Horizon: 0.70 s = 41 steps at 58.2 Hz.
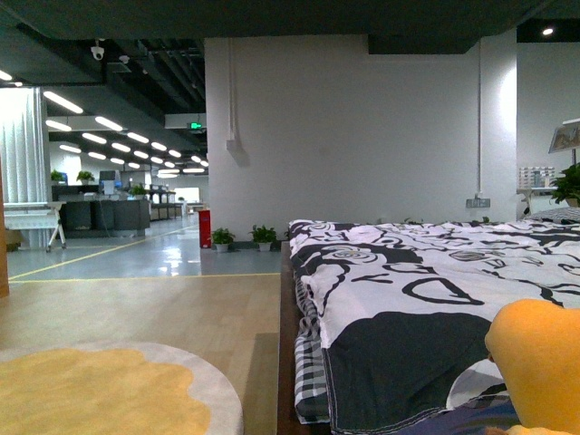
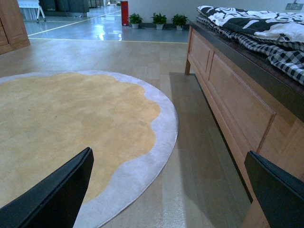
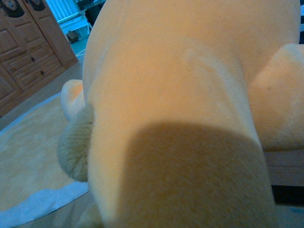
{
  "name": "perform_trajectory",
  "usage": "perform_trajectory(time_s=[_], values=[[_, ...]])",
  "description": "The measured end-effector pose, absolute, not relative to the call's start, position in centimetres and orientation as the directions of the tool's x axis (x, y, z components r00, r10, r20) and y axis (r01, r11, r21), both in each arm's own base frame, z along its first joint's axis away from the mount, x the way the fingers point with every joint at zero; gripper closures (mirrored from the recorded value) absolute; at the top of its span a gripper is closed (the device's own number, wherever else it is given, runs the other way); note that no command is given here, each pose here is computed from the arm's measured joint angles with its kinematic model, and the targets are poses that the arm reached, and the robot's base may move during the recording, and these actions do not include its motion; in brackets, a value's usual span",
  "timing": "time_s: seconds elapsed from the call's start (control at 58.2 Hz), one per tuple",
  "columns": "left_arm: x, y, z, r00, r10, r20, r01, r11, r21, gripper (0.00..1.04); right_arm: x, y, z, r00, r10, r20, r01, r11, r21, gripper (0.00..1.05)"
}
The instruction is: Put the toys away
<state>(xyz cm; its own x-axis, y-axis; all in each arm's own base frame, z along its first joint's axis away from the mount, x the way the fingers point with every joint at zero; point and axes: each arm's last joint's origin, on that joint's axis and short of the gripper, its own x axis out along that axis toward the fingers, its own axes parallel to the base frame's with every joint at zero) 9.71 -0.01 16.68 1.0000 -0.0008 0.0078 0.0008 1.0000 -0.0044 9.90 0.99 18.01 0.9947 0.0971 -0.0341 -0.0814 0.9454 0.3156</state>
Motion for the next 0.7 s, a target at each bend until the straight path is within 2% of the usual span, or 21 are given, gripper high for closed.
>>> perform_trajectory(time_s=[0.704], values=[[9.71, -0.01, 16.68, 1.000, -0.001, 0.008, 0.001, 1.000, -0.004, 0.06, 9.89, 1.03, 18.02, 0.995, 0.099, -0.033, -0.083, 0.945, 0.315, 0.86]])
